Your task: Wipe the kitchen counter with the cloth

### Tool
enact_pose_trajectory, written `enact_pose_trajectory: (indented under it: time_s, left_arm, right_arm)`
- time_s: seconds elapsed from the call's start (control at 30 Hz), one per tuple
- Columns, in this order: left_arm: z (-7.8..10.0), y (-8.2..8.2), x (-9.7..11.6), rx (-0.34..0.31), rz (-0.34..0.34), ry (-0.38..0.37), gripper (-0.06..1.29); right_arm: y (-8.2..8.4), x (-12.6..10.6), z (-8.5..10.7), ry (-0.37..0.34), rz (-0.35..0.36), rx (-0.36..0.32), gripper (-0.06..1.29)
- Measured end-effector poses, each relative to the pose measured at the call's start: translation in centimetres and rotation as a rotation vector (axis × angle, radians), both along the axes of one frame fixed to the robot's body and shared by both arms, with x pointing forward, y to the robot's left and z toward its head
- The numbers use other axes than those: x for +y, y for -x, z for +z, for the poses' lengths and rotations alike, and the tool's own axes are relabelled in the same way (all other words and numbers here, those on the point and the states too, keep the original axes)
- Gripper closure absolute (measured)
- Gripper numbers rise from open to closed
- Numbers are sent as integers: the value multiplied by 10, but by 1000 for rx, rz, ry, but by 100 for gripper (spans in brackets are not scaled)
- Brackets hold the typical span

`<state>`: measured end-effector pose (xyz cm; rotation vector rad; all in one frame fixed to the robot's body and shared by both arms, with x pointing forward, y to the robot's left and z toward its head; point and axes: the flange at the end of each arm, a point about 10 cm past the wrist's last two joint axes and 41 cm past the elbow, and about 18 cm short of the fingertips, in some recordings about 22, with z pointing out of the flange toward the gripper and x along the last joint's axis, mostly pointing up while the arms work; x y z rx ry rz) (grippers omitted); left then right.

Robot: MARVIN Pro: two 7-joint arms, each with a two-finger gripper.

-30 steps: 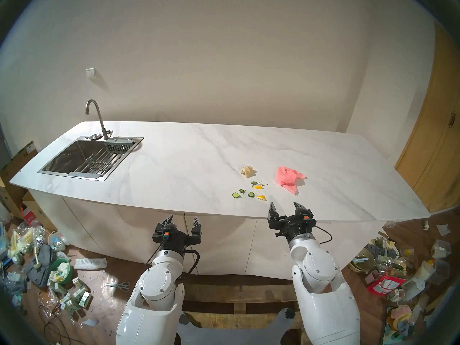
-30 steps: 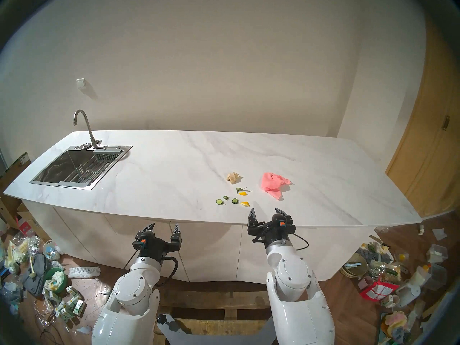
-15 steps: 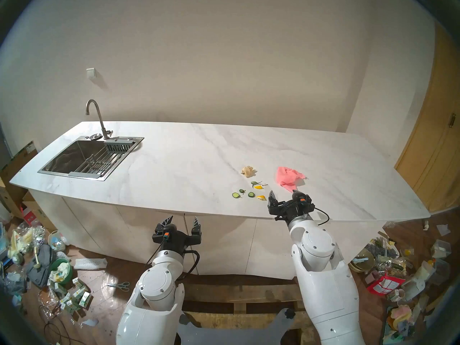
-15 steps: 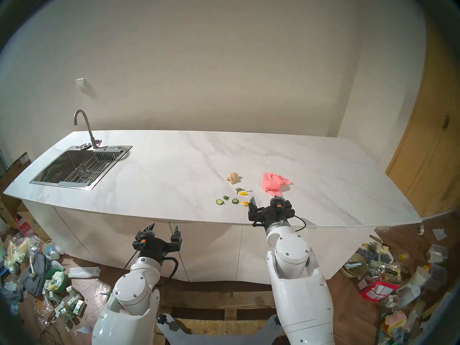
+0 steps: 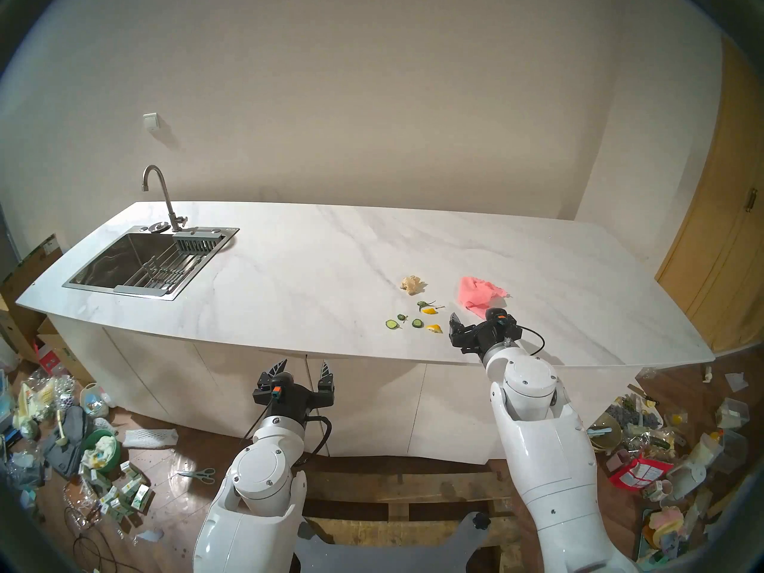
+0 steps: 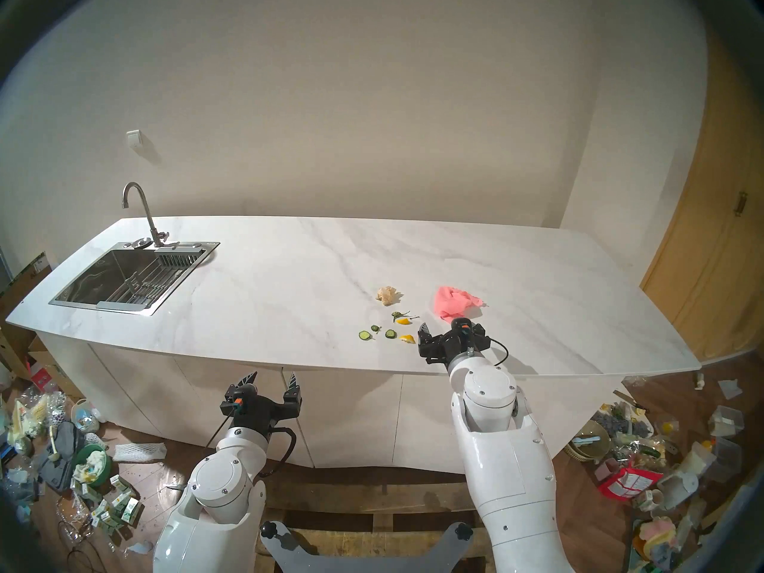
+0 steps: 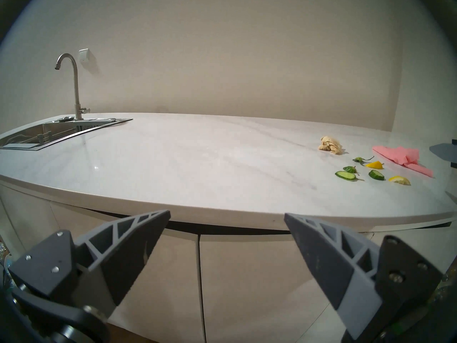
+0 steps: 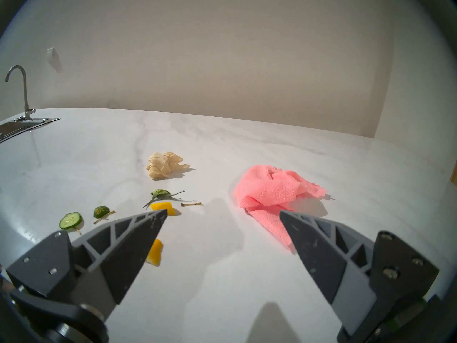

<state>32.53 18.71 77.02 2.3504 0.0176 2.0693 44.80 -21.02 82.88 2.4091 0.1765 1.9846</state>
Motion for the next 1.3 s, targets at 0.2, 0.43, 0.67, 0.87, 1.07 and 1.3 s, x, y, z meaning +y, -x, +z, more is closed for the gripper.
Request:
enact_pose_trajectory:
  time_s: [0.2, 0.43, 0.67, 0.87, 1.07, 1.3]
  left_arm:
    - [-1, 0, 0, 2, 1, 0, -2]
    - [-2, 0, 0, 4, 2, -1, -2]
    - [-3, 0, 0, 6, 4, -1, -2]
    - [-3, -1, 0, 8, 4, -1, -2]
    - [-4, -1, 0, 9, 5, -1, -2]
    - [-5, -1, 0, 10, 6, -2, -2]
  right_arm:
    - [-15, -8, -1, -2, -17, 36, 0]
    - [-33, -13, -2, -7, -25, 80, 0]
    - [-49, -15, 3, -10, -34, 102, 0]
    - [-61, -14, 9, -8, -33, 111, 0]
    - [-76, -13, 15, -1, -38, 129, 0]
    - [-90, -14, 15, 17, -44, 160, 0]
